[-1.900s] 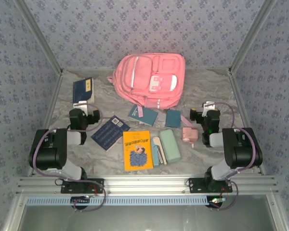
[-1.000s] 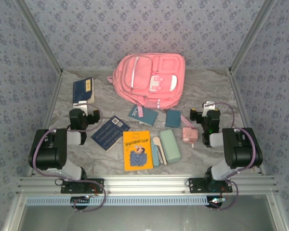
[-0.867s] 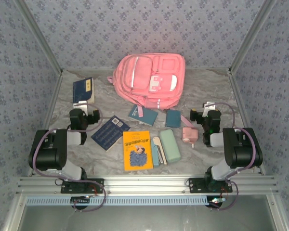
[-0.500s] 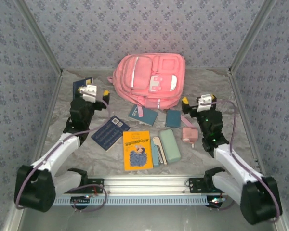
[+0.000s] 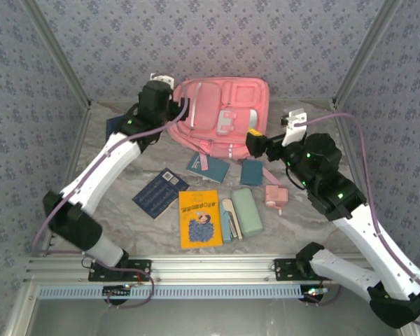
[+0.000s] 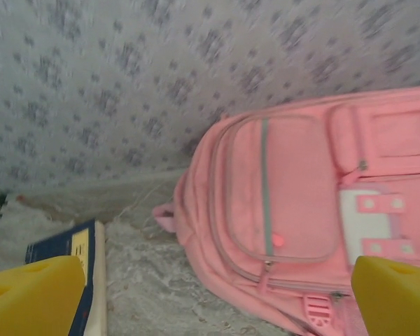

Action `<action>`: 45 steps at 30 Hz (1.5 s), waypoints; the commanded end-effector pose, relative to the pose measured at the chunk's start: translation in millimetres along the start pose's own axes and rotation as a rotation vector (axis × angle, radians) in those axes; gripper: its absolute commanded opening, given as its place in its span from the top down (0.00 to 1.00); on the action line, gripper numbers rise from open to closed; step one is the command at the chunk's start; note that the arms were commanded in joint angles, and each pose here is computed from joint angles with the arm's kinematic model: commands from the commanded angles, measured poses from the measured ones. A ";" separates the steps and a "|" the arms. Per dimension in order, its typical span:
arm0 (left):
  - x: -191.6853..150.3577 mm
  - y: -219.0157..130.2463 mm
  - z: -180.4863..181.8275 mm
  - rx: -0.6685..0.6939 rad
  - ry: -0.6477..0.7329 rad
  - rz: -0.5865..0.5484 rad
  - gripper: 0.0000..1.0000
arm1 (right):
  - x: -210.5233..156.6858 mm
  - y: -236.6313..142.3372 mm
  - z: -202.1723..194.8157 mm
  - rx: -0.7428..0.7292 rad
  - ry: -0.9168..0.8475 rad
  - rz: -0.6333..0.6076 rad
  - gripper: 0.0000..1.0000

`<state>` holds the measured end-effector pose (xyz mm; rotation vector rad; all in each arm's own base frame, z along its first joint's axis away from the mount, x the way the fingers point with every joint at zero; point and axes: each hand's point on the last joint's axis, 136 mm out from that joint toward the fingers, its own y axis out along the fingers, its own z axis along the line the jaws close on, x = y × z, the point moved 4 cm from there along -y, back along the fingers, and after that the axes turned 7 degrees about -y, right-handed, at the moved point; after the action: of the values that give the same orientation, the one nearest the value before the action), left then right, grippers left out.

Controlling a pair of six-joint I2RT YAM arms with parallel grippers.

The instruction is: Pack the student bag

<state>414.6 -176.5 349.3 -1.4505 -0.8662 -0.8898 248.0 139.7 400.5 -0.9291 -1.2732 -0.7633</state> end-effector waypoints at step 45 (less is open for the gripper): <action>51.8 108.3 -46.6 -0.182 -0.482 0.160 1.00 | -182.6 65.3 -25.6 -0.184 0.257 0.685 0.21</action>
<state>559.3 -231.5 222.1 -1.7350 -0.7872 -0.3999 290.0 132.2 192.7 -1.3193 -0.5595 -0.4293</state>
